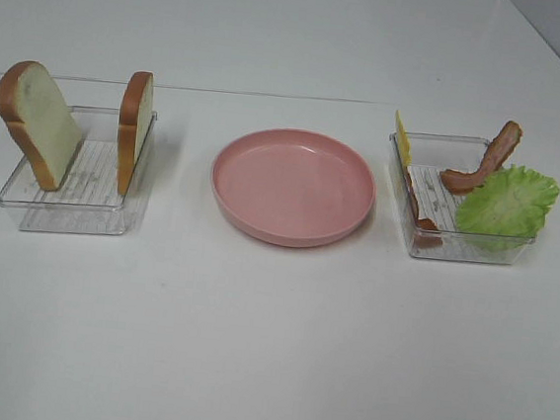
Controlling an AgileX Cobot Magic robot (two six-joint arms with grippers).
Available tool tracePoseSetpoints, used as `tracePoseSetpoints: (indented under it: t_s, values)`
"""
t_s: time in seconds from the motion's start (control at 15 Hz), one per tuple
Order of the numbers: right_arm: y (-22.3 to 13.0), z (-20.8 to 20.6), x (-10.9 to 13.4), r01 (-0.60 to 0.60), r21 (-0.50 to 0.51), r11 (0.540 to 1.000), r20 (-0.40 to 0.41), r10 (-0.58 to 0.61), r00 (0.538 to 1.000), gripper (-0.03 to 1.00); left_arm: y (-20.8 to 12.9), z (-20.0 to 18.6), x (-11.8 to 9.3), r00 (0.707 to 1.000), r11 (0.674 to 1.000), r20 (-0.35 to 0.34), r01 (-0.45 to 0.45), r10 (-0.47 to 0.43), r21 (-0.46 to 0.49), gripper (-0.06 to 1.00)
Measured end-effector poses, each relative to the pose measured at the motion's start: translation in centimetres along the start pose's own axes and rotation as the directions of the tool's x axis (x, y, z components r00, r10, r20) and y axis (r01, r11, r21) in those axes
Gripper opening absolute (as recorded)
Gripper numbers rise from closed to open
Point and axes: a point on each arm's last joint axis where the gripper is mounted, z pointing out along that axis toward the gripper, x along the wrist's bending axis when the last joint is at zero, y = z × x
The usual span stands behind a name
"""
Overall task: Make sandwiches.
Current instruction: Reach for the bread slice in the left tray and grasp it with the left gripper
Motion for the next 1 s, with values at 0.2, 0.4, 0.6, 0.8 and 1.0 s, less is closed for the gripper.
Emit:
tracePoseSetpoints:
  t_s: [0.2, 0.4, 0.6, 0.8, 1.0]
  values:
    - [0.0, 0.0, 0.0, 0.0, 0.0, 1.0, 0.0, 0.0, 1.0, 0.98, 0.0, 0.0, 0.0, 1.0, 1.0, 0.0, 0.0, 0.0, 0.0, 0.98]
    - [0.0, 0.0, 0.0, 0.0, 0.0, 1.0, 0.0, 0.0, 1.0, 0.98, 0.0, 0.0, 0.0, 1.0, 1.0, 0.0, 0.0, 0.0, 0.0, 0.98]
    - [0.0, 0.0, 0.0, 0.0, 0.0, 1.0, 0.0, 0.0, 1.0, 0.98, 0.1, 0.0, 0.0, 1.0, 1.0, 0.0, 0.0, 0.0, -0.001, 0.98]
    - [0.0, 0.0, 0.0, 0.0, 0.0, 1.0, 0.0, 0.0, 1.0, 0.98, 2.9, 0.2, 0.0, 1.0, 0.999, 0.0, 0.012, -0.012, -0.031, 0.98]
    - [0.0, 0.0, 0.0, 0.0, 0.0, 1.0, 0.0, 0.0, 1.0, 0.98, 7.0, 2.3, 0.0, 0.998, 0.998, -0.002, 0.067, -0.067, 0.004, 0.98]
